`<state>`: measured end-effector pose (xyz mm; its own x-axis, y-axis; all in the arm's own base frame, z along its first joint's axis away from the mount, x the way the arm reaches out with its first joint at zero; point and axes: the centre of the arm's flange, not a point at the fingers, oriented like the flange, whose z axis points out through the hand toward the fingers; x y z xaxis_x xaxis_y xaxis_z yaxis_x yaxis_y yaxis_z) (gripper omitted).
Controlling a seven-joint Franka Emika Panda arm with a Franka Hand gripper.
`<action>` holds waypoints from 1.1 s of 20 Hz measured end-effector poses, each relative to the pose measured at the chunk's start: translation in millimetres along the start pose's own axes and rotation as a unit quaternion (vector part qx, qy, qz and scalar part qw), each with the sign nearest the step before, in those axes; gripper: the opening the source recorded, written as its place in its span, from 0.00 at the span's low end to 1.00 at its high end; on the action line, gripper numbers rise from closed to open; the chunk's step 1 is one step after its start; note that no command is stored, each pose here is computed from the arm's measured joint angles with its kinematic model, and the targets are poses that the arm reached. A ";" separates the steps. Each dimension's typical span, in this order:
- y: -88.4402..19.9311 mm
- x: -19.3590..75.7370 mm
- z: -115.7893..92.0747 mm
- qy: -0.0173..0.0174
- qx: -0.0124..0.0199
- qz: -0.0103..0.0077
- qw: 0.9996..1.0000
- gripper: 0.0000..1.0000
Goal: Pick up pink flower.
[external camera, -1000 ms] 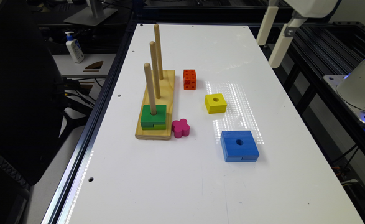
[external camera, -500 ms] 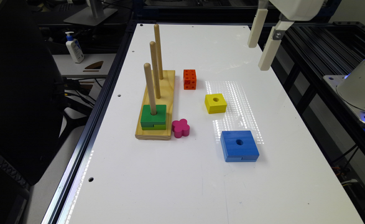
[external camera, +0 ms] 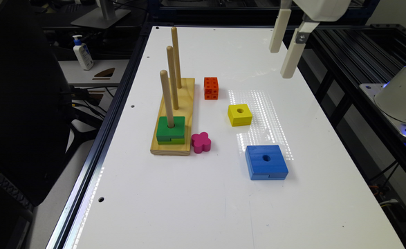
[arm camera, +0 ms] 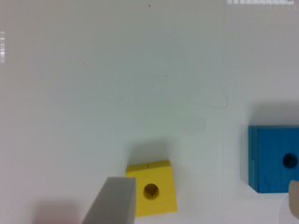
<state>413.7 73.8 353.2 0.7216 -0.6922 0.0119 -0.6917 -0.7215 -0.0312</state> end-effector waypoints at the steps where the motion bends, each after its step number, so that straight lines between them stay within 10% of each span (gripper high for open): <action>1: -2.2 1.0 0.3 -0.001 0.000 0.000 1.000 1.00; 14: -49.1 4.1 7.0 -0.008 0.001 0.001 1.000 1.00; 22: -62.9 15.8 2.2 -0.007 0.010 0.003 1.000 1.00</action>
<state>468.7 108.2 353.1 0.7180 -0.6961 -0.0015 -0.6952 -0.7170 -0.0503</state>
